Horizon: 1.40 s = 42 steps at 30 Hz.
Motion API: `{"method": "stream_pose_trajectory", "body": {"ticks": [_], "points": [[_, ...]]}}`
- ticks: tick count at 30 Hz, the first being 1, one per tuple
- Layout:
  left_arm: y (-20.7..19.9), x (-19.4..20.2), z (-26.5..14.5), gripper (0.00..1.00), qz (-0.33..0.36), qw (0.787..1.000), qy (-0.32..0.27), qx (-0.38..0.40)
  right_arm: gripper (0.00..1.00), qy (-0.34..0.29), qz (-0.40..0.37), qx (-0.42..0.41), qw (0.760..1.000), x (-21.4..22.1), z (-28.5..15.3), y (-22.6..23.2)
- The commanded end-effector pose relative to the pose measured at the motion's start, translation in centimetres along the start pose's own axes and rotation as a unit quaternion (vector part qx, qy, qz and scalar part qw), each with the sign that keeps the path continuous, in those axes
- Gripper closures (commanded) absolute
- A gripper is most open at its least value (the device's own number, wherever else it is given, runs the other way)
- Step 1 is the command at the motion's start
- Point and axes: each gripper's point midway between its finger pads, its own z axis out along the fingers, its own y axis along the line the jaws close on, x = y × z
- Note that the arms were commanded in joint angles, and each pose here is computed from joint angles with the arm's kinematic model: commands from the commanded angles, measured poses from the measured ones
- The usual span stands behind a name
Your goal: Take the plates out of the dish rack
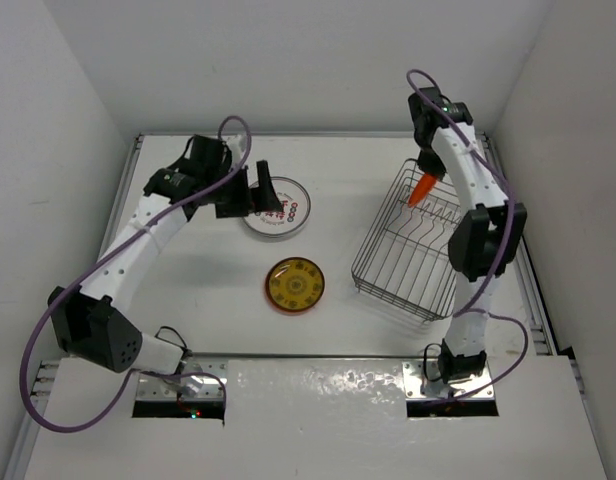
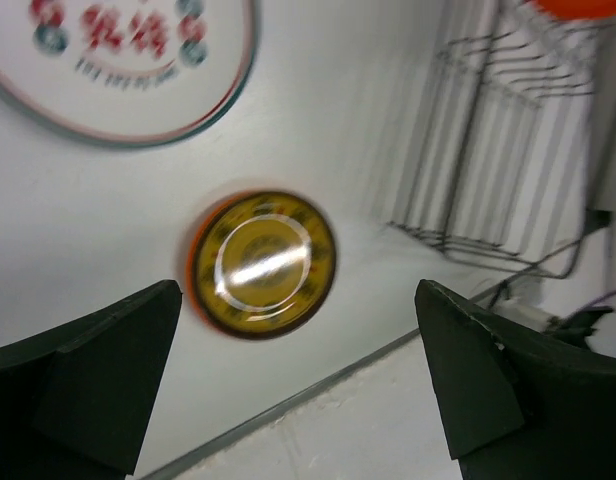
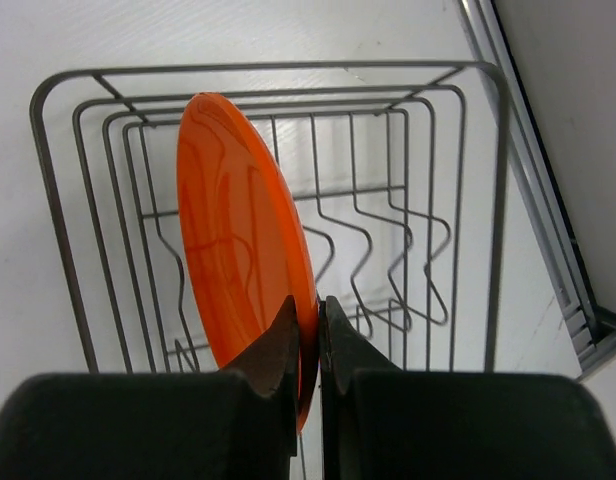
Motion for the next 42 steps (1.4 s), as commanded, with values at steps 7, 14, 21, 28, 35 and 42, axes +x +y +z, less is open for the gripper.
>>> {"method": "stream_pose_trajectory", "body": {"ticks": [7,14,21,28,35,42], "points": [[-13.2,-9.8,-4.5,0.00,0.032,0.952,-0.114,0.282,1.00,-0.175,-0.041,-0.311,0.933,-1.8,-15.9,1.1],[-12.2,-10.1,-0.8,0.07,0.019,0.959,-0.084,0.271,1.00,-0.115,-0.061,-0.699,0.703,5.6,-25.5,9.6],[-11.1,-8.9,0.3,0.55,0.023,0.963,-0.072,0.259,1.00,-0.082,-0.007,-0.775,0.627,6.0,-29.4,11.9],[-9.2,-7.7,2.0,0.94,0.013,0.974,-0.052,0.221,1.00,-0.055,0.009,-0.787,0.615,6.8,-29.1,13.1],[-5.9,-3.8,3.5,1.00,0.003,0.986,-0.011,0.168,0.01,-0.016,0.000,-0.623,0.782,9.1,-20.1,11.5],[-0.3,5.8,4.9,1.00,-0.003,0.991,0.082,0.107,0.01,-0.019,-0.040,-0.434,0.900,9.1,-14.9,5.5]]}}
